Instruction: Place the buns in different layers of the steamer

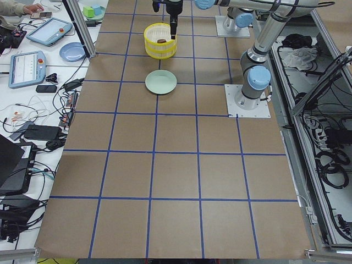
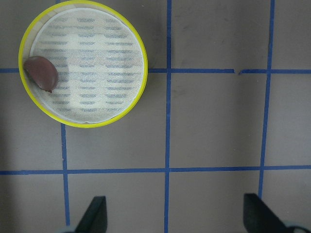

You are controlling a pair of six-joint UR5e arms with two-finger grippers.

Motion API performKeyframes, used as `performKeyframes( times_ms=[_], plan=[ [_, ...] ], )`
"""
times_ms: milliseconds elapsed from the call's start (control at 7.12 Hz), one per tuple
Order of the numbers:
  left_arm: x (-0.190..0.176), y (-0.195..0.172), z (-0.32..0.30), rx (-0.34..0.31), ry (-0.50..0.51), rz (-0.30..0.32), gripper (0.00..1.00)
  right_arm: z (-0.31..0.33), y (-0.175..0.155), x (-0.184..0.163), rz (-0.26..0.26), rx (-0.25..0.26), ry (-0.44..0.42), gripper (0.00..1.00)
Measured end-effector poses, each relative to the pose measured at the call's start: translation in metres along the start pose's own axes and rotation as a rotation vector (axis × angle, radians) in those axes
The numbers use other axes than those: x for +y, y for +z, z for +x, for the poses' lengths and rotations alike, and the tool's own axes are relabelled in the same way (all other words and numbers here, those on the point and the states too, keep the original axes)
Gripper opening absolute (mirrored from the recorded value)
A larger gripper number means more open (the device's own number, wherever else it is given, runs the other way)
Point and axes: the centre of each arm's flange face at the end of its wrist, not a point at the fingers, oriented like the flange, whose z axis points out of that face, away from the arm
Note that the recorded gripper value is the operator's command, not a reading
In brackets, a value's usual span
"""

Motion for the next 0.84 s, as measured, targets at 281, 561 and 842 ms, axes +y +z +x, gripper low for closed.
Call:
performKeyframes(
  times_ms=[281,561,842],
  plan=[
    [-0.0005,0.0002,0.0004,0.0,0.001,0.001,1.0,0.0002,0.0013,0.0,-0.003,0.0,0.0,1.0],
    [-0.0009,0.0005,0.0005,0.001,0.001,0.002,1.0,0.0001,0.0021,-0.0001,-0.004,0.0,0.0,1.0],
    [-0.0012,0.004,0.0004,0.001,0.001,-0.004,1.0,-0.0004,0.0023,0.0002,-0.005,0.0,0.0,1.0]
  ],
)
